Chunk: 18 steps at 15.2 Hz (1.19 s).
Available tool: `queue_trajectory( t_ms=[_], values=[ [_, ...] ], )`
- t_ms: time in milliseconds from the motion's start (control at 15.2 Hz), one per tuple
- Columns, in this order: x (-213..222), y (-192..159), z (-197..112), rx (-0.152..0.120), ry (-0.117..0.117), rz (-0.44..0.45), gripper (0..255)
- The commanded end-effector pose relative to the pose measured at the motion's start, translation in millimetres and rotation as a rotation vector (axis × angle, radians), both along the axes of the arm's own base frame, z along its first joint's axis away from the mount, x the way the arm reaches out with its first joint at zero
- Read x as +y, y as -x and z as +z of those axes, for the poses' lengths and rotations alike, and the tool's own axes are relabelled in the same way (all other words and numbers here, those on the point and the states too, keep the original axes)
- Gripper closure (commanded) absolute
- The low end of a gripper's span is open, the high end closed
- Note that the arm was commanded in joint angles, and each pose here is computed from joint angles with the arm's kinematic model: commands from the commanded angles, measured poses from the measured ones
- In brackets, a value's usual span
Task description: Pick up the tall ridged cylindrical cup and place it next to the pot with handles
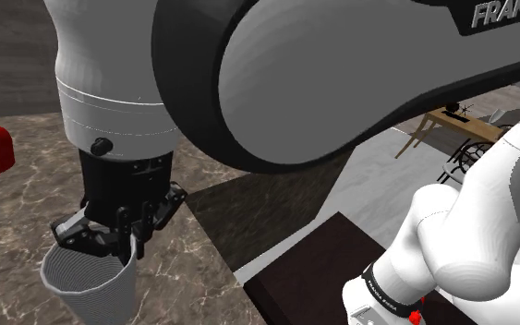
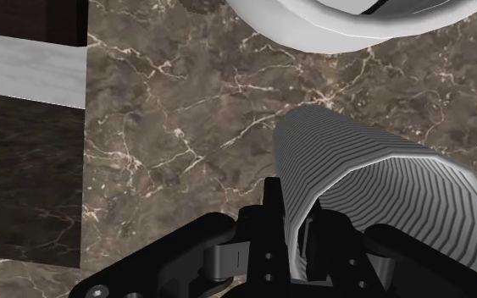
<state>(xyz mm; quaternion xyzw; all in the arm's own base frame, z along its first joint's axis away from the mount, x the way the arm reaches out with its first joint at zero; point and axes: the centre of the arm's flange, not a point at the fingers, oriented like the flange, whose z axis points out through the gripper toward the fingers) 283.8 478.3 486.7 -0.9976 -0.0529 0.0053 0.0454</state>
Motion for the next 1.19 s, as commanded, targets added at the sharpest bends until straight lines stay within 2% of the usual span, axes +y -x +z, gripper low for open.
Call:
queue_trajectory(
  t_ms=[0,1122],
  values=[
    [-0.3,0.0,-10.6,0.0,-0.001,0.0,255],
    [-0.3,0.0,-100.4,0.0,-0.001,0.0,255]
  ],
)
